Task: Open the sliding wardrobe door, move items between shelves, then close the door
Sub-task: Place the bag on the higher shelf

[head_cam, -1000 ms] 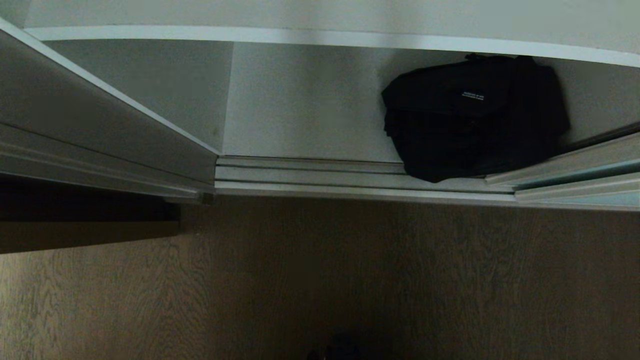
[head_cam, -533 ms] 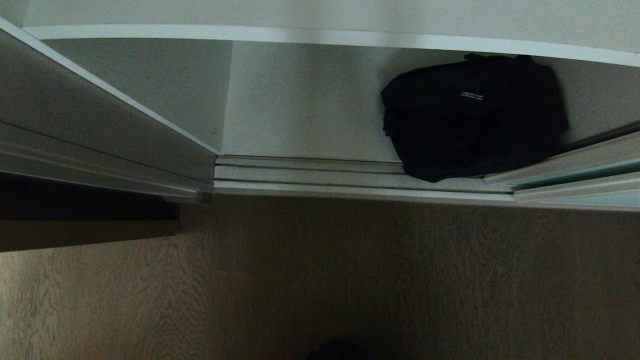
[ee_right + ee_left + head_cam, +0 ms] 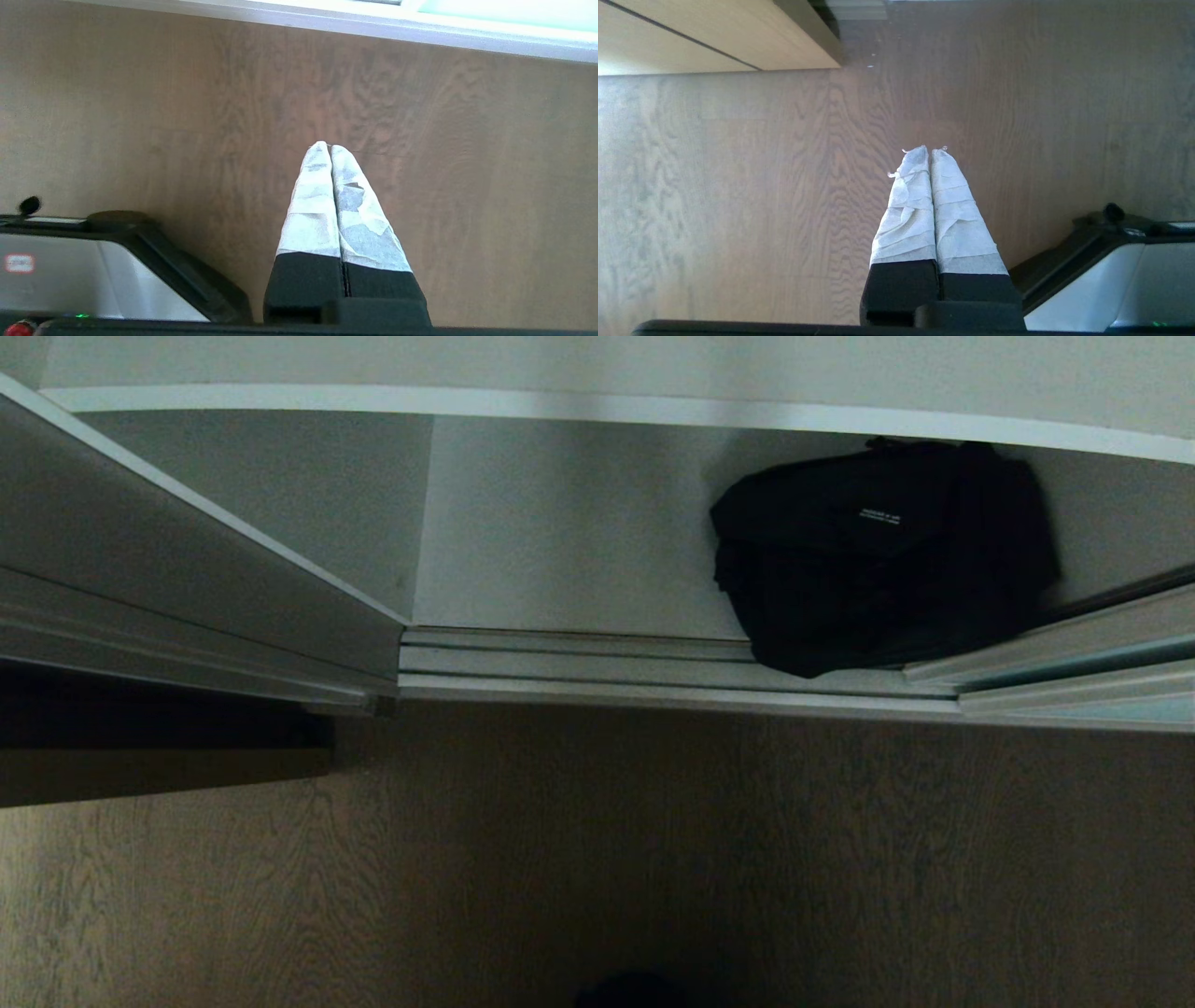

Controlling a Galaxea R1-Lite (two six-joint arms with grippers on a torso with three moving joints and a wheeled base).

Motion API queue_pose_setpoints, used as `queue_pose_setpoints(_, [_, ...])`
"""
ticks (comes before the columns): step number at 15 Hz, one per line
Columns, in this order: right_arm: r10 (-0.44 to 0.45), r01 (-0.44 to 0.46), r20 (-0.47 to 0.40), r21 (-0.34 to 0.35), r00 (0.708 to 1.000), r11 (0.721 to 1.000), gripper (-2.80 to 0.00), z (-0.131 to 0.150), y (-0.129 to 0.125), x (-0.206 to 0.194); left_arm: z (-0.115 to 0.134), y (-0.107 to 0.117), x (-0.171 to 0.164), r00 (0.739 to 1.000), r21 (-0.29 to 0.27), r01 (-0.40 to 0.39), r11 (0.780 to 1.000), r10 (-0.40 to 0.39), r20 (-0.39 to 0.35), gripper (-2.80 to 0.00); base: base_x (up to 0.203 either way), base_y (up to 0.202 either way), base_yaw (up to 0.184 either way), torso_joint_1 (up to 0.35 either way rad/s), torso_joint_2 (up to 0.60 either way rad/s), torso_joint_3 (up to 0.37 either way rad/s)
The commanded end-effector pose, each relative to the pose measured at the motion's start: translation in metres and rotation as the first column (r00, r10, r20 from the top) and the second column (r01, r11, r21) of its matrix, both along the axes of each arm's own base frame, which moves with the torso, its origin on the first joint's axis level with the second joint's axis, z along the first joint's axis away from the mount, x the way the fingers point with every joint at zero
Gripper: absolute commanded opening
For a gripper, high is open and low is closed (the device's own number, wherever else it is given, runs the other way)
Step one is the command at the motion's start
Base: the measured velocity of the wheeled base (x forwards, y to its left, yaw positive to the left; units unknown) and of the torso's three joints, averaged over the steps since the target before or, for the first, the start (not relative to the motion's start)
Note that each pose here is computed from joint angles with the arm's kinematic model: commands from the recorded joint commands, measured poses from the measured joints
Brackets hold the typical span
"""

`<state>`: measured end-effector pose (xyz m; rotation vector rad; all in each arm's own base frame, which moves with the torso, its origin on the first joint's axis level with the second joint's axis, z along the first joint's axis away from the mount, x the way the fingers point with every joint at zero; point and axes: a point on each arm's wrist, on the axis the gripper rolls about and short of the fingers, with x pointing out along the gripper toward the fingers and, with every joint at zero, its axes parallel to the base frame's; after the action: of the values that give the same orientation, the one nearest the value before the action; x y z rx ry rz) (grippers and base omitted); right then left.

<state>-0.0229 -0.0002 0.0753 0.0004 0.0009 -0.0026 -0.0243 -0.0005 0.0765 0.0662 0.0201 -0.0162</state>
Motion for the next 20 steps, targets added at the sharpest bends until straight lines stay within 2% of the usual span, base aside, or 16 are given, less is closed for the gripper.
queue_pose_setpoints(1, [-0.001, 0.001, 0.001, 0.000, 1.000, 1.000, -2.80, -0.0005, 0.0000, -0.0001, 0.0000, 0.0000, 0.0001, 1.000, -0.011, 0.000, 1.000, 0.000, -0.003, -2.80, 0.000, 0.000, 0.000, 0.000, 0.00, 0.000])
queue_pose_setpoints(15, [-0.001, 0.001, 0.001, 0.000, 1.000, 1.000, -2.80, -0.0003, 0.0000, -0.0001, 0.0000, 0.0000, 0.0001, 1.000, -0.014, -0.001, 1.000, 0.000, -0.003, -2.80, 0.000, 0.185, -0.002, 0.003, 0.00, 0.002])
queue_pose_setpoints(20, [-0.001, 0.001, 0.002, 0.000, 1.000, 1.000, -2.80, 0.0000, 0.0000, -0.0002, 0.0000, 0.0000, 0.0001, 1.000, -0.019, -0.002, 1.000, 0.002, -0.003, -2.80, 0.000, 0.037, 0.001, 0.001, 0.00, 0.001])
